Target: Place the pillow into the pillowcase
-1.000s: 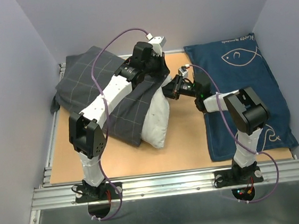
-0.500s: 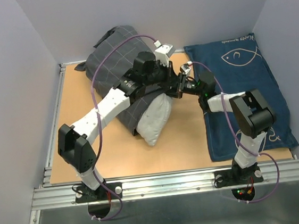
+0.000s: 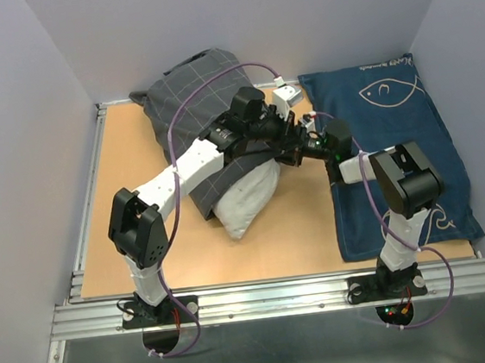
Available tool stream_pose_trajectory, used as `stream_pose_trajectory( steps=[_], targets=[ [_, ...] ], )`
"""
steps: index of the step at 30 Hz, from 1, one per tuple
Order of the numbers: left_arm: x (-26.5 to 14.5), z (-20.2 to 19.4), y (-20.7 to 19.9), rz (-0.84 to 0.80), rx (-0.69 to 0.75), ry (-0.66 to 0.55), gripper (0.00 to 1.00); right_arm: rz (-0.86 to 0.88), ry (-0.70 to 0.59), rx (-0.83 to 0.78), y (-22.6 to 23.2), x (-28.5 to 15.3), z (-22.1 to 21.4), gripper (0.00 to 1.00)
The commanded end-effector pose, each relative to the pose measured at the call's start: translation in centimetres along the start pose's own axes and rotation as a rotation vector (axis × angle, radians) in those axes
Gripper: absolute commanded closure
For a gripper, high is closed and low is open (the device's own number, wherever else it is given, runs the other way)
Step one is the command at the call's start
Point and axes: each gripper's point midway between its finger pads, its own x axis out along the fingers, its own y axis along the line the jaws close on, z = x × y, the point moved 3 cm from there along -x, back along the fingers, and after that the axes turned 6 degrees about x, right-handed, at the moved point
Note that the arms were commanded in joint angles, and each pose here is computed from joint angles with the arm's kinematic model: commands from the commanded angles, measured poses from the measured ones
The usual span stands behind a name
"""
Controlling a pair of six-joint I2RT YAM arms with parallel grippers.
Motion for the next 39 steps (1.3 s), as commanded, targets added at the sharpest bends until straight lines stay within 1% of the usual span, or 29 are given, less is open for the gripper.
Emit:
stream_pose_trajectory(
  steps=[1, 3, 4, 7, 8, 10, 11, 13, 14, 15, 16, 18, 19, 20, 22, 24, 26, 28, 29, 30, 31, 32, 33, 34, 35, 36, 37, 38, 39],
  targets=[
    [-5.4, 10.6, -11.7, -0.398, 0.184, -0.277, 1.0, 0.307, -0.037, -0.252, 13.3, 1.4, 0.8, 0.71],
    [-6.3, 13.3, -11.2, -0.379, 0.187, -0.345, 1.0, 0.318, -0.028, -0.305, 14.4, 1.6, 0.7, 0.68],
    [-7.6, 15.7, -10.5, -0.351, 0.21, -0.413, 1.0, 0.319, -0.028, -0.33, 14.6, 1.6, 0.6, 0.68],
    [-10.2, 19.7, -9.4, -0.281, 0.252, -0.543, 1.0, 0.305, -0.031, -0.445, 15.6, 1.2, 0.0, 0.65],
    [-12.2, 22.1, -9.7, -0.271, 0.323, -0.639, 1.0, 0.312, -0.043, -0.522, 16.8, 0.7, -0.6, 0.63],
    [-14.8, 25.0, -10.6, -0.262, 0.431, -0.757, 1.0, 0.335, -0.09, -0.68, 20.0, 0.2, -0.9, 0.61],
    [-15.5, 25.8, -10.6, -0.253, 0.458, -0.79, 1.0, 0.266, -0.119, -0.699, 20.3, 0.4, -0.4, 0.6],
    [-16.4, 27.4, -10.9, -0.274, 0.487, -0.838, 1.0, 0.239, -0.226, -0.902, 22.7, 0.2, 0.2, 0.59],
    [-16.4, 27.4, -10.6, -0.291, 0.497, -0.832, 1.0, 0.247, -0.234, -0.951, 24.3, 0.4, -0.3, 0.59],
    [-16.4, 27.5, -10.6, -0.317, 0.5, -0.83, 1.0, 0.239, -0.244, -1.057, 24.7, 0.8, -0.3, 0.59],
    [-16.4, 27.3, -11.0, -0.372, 0.468, -0.82, 1.0, 0.225, -0.249, -1.122, 25.1, 1.2, -0.6, 0.59],
    [-16.9, 27.7, -11.6, -0.429, 0.499, -0.87, 1.0, 0.129, -0.29, -1.206, 24.6, 3.2, -1.4, 0.59],
    [-17.4, 28.1, -12.8, -0.476, 0.52, -0.919, 1.0, 0.072, -0.396, -1.312, 25.3, 3.3, -0.4, 0.58],
    [-17.8, 28.4, -13.6, -0.496, 0.544, -0.939, 1.0, 0.069, -0.434, -1.333, 25.5, 3.7, -0.8, 0.58],
    [-17.4, 28.7, -14.9, -0.544, 0.576, -0.964, 1.0, 0.021, -0.528, -1.318, 25.1, 3.4, 0.5, 0.58],
    [-19.2, 29.3, -17.0, -0.605, 0.625, -1.014, 1.0, 0.017, -0.602, -1.353, 26.6, 2.4, 0.5, 0.59],
    [-21.3, 30.2, -18.4, -0.617, 0.683, -1.088, 1.0, -0.007, -0.711, -1.442, 28.7, 1.0, 0.5, 0.6],
    [-23.4, 30.8, -19.2, -0.608, 0.709, -1.151, 1.0, -0.006, -0.739, -1.563, 30.8, 0.3, -1.0, 0.6],
    [-26.1, 31.3, -19.7, -0.583, 0.737, -1.213, 1.0, -0.011, -0.743, -1.607, 31.7, 0.4, -1.7, 0.58],
    [-27.8, 31.9, -19.7, -0.551, 0.716, -1.269, 1.0, -0.027, -0.745, -1.647, 32.0, 0.6, -1.8, 0.58],
    [-31.1, 32.1, -21.1, -0.524, 0.757, -1.327, 1.0, -0.07, -0.75, -1.734, 32.0, 0.8, -1.6, 0.57],
    [-31.4, 32.2, -19.7, -0.466, 0.742, -1.328, 1.0, -0.084, -0.737, -1.777, 32.2, 1.4, -2.3, 0.55],
    [-32.6, 32.6, -19.2, -0.421, 0.719, -1.36, 1.0, -0.147, -0.705, -1.883, 31.1, 2.5, -1.7, 0.55],
    [-33.5, 32.7, -18.7, -0.408, 0.678, -1.361, 1.0, -0.185, -0.665, -1.951, 30.3, 3.5, -1.8, 0.54],
    [-34.5, 32.6, -17.9, -0.358, 0.641, -1.353, 1.0, -0.258, -0.667, -1.987, 29.6, 4.2, -1.5, 0.51],
    [-35.3, 32.6, -15.9, -0.271, 0.624, -1.349, 1.0, -0.291, -0.629, -2.03, 28.9, 5.5, -1.7, 0.5],
    [-35.5, 32.3, -14.3, -0.211, 0.601, -1.328, 1.0, -0.374, -0.559, -2.092, 26.6, 7.4, -0.4, 0.5],
    [-34.6, 30.8, -11.8, -0.147, 0.509, -1.27, 1.0, -0.448, -0.541, -2.084, 25.2, 8.2, 0.6, 0.5],
    [-35.2, 29.7, -8.5, -0.044, 0.47, -1.239, 1.0, -0.508, -0.487, -2.127, 24.4, 8.8, 1.2, 0.49]
  ],
)
